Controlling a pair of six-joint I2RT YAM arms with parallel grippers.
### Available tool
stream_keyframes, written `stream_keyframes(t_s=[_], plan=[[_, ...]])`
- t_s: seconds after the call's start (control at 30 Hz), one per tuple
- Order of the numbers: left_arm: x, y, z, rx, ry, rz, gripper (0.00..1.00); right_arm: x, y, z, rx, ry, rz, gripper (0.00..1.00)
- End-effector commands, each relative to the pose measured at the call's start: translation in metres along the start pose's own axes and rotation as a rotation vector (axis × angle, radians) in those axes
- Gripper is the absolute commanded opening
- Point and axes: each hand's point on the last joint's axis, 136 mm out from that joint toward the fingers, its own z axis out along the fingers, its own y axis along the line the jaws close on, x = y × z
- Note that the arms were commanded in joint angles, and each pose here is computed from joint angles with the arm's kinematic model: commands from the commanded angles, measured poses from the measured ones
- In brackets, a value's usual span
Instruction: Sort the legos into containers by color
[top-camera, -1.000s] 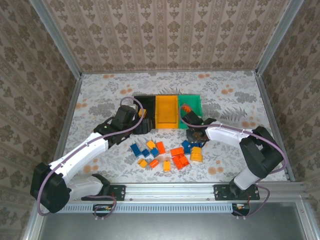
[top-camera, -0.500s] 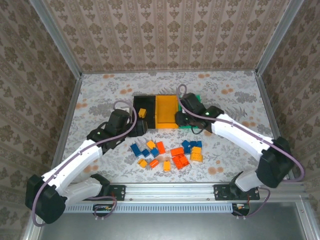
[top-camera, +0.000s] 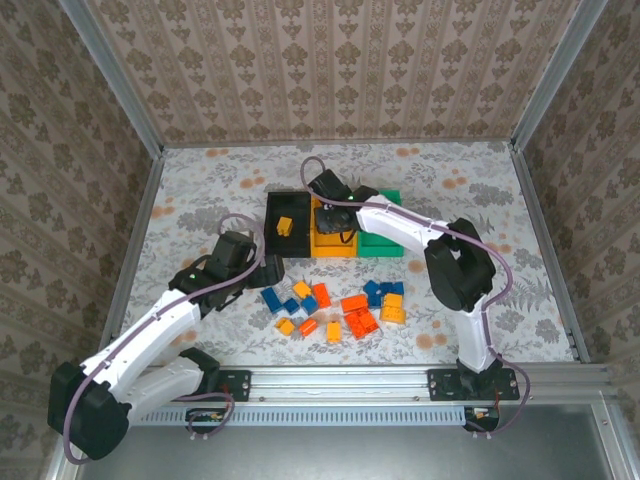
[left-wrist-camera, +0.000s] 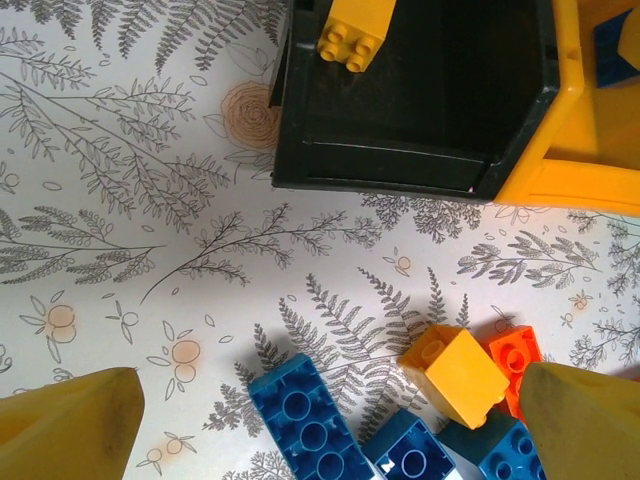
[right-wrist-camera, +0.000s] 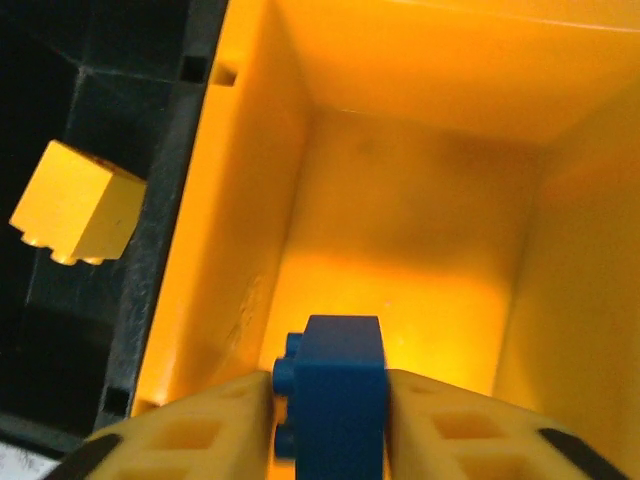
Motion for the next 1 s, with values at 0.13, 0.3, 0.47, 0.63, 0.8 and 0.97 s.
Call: stream_keyframes(t_s=[0.13,0.3,0.47,0.63,0.8,0.97], plan=[[0.014,0.011,0.001,-0.03,0.048,-0.023,0.96,-0.021,-0.002,-0.024,0.004,-0.066,0.018,0.59],[0.038,0.021,0.01,-0.074,0.152,-0.035,0.86,-0.016,-0.007,-0.053,-0.043,-0.118,0.058,0.65],[0.066,0.019,0.035,-0.048,0.244,-0.084,0.82,0.008,-0.022,-0.07,-0.05,-0.128,0.076,0.66],[0.074,0.013,0.057,-0.047,0.285,-0.105,0.84,0.019,-0.037,-0.081,-0.027,-0.139,0.075,0.66],[0.079,0.017,0.069,-0.078,0.303,-0.108,0.82,0.025,-0.046,-0.091,-0.025,-0.16,0.077,0.66],[0.083,0.02,0.075,-0.101,0.323,-0.103,0.69,0.029,-0.054,-0.096,-0.024,-0.171,0.092,0.66]])
